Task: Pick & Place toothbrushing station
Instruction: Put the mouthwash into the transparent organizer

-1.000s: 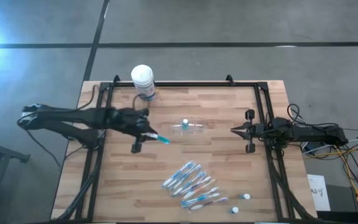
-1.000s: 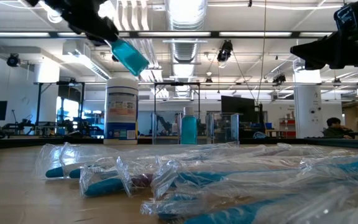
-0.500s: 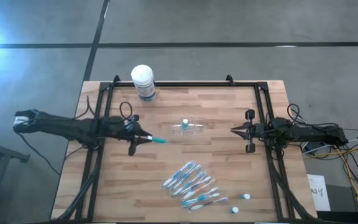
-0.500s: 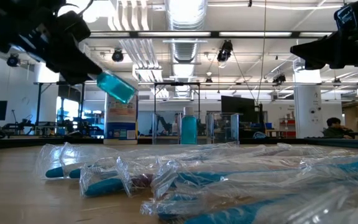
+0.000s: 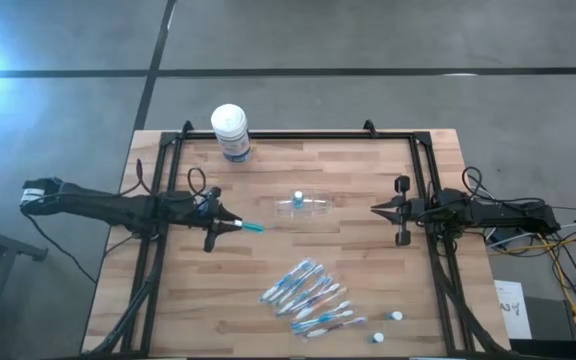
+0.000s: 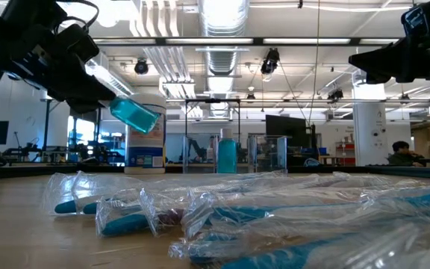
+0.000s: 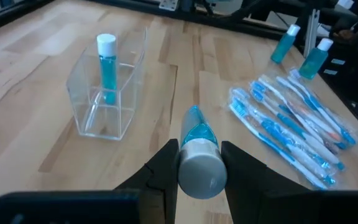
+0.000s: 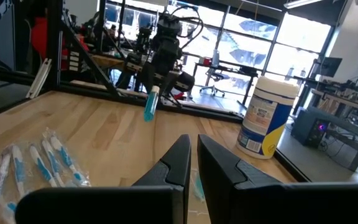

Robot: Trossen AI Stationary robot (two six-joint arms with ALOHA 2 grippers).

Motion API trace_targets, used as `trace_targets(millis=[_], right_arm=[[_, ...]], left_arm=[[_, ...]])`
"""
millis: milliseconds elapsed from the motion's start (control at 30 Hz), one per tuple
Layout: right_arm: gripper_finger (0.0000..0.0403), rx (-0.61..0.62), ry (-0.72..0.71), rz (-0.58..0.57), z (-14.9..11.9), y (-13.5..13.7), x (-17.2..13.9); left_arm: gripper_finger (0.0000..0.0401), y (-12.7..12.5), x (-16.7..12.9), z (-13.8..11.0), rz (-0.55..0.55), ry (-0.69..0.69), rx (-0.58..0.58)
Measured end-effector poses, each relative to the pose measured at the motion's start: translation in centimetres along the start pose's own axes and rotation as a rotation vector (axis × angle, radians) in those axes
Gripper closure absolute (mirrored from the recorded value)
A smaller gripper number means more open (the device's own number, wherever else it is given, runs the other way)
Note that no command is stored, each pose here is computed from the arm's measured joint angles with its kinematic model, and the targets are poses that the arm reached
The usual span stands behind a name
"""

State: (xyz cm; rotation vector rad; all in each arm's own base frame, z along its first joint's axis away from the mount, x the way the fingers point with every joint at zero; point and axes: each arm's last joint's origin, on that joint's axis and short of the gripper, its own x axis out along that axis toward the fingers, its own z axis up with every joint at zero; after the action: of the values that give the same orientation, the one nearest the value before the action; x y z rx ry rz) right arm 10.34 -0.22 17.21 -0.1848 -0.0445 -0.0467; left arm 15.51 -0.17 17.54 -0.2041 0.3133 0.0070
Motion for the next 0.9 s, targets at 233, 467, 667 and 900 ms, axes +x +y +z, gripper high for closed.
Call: trace_targets(millis=[233, 467, 667, 900], right_arm=[[0.0374, 0.027, 0.004, 0.001, 0.0, 0.0, 0.0], [0.0374, 0.051, 0.007, 0.001, -0.1, 0.0, 0.0], [0.0374, 0.055, 0.005, 0.001, -0.1, 0.0, 0.0], [0.0374, 0.055, 0.008, 0.002, -0.1, 0.0, 0.0]], left_arm=[[0.0303, -0.2, 0.0, 1.0, 0.008, -0.031, 0.004], [0.0303, -0.9, 0.0, 5.3, 0.055, -0.040, 0.049], [0.0303, -1.9, 0.8, 11.5, 0.158, 0.085, 0.055], [0.0303, -2.9, 4.9, 17.7, 0.277, 0.309, 0.094]])
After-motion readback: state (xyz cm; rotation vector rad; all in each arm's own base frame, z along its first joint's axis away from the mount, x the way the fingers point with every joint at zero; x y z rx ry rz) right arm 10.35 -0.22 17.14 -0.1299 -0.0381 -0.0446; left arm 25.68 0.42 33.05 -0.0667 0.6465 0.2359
